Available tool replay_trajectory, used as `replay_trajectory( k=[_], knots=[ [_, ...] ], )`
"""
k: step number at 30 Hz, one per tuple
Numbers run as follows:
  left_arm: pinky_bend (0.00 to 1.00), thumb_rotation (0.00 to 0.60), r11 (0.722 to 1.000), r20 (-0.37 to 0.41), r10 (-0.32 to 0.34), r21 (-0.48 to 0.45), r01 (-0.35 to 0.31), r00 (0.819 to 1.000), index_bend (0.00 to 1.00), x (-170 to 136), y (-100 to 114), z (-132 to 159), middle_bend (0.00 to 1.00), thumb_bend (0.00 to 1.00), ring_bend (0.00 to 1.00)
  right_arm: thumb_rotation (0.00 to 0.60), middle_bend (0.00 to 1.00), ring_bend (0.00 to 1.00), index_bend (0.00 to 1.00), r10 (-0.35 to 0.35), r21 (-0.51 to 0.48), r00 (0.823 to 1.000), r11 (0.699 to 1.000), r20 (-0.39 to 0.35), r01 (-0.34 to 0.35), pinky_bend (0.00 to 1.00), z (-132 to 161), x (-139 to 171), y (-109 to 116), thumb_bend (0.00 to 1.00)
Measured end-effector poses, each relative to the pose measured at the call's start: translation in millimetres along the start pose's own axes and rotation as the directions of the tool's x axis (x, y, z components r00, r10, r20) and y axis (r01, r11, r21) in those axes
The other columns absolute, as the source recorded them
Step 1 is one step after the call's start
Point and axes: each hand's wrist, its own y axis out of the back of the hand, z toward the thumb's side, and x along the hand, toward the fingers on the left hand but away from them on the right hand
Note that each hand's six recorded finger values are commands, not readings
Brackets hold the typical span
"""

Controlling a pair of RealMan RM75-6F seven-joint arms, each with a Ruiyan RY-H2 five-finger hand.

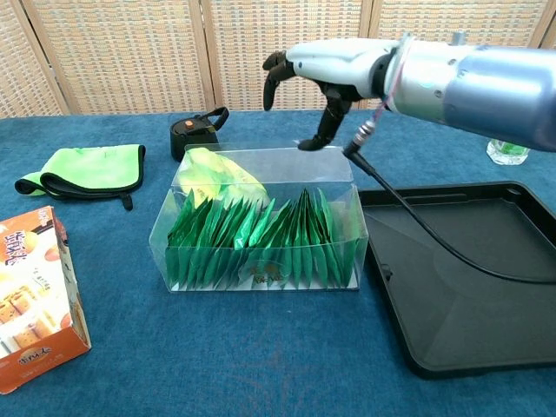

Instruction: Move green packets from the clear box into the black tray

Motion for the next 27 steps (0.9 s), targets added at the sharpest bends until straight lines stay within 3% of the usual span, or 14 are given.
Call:
replay_trajectory(
  k=[12, 27],
  knots=[
    [0.00, 0.600, 1.000, 0.009, -0.004, 0.010, 0.004, 1.000, 0.00, -1.7, -2.8, 3.9, 0.00, 0.08, 0.00, 0.600, 0.00, 0.00, 0.37, 0.117, 0.091, 0.980, 0.990, -0.162, -0.104, 0.00, 14.4, 41.5, -32.7, 0.43],
    [0.00, 0.600, 1.000, 0.008, -0.011, 0.015, 0.011, 1.000, 0.00, -0.7, -4.5, 3.8, 0.00, 0.08, 0.00, 0.600, 0.00, 0.00, 0.40, 0.155, 0.154, 0.971, 0.980, -0.180, -0.128, 0.00, 13.9, 35.2, -44.4, 0.43]
  ],
)
